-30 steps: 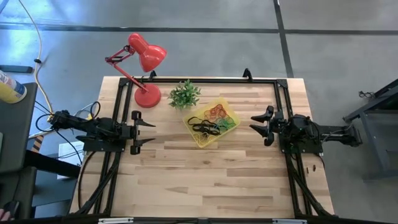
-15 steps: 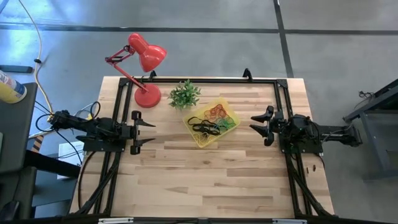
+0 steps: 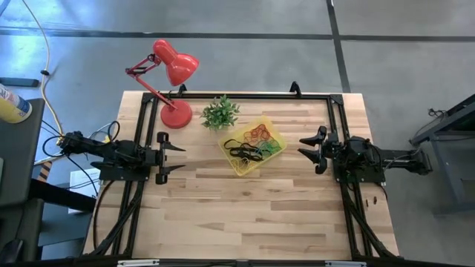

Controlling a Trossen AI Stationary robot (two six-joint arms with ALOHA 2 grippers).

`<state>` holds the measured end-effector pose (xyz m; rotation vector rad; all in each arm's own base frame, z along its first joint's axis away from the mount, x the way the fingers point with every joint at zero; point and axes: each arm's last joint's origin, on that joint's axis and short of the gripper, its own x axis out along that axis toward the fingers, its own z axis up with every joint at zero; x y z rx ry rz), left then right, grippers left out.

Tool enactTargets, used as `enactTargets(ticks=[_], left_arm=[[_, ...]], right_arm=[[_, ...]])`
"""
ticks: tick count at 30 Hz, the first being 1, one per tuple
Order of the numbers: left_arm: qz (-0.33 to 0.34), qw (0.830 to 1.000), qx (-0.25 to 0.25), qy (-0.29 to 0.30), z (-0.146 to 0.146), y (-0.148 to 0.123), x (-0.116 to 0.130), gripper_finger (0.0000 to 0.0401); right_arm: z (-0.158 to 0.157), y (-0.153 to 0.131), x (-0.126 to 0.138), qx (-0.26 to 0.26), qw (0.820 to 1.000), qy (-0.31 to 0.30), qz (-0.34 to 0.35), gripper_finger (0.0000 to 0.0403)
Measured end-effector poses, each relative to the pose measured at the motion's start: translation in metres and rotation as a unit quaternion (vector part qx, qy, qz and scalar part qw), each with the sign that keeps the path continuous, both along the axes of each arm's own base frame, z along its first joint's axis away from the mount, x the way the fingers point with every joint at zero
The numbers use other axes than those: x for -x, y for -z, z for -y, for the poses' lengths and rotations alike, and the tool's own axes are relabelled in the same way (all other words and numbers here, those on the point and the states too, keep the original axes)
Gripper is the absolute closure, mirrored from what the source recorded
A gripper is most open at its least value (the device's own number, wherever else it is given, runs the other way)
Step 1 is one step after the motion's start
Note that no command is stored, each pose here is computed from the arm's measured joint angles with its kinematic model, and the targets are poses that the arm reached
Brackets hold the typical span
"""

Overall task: Pick and place rubber bands into bin
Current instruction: Return to Home Position

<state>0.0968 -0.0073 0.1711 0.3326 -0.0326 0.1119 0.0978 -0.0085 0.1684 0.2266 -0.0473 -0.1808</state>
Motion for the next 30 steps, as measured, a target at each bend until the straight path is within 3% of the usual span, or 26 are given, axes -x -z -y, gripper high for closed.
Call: enactTargets(ticks=[9, 21, 30], left_arm=[[-0.003, 1.000, -0.001, -0.006, -0.002, 0.001, -0.001, 0.0157], [-0.003, 0.995, 0.000, -0.099, -0.020, 0.001, 0.000, 0.0157], [-0.003, 0.995, 0.000, -0.104, -0.021, 0.001, 0.000, 0.0157]], right_arm=[[0.000, 0.000, 0.000, 0.000, 1.000, 0.000, 0.000, 0.0210], [0.000, 0.000, 0.000, 0.000, 1.000, 0.000, 0.000, 0.0210], [0.000, 0.000, 0.000, 0.000, 1.000, 0.000, 0.000, 0.0210]])
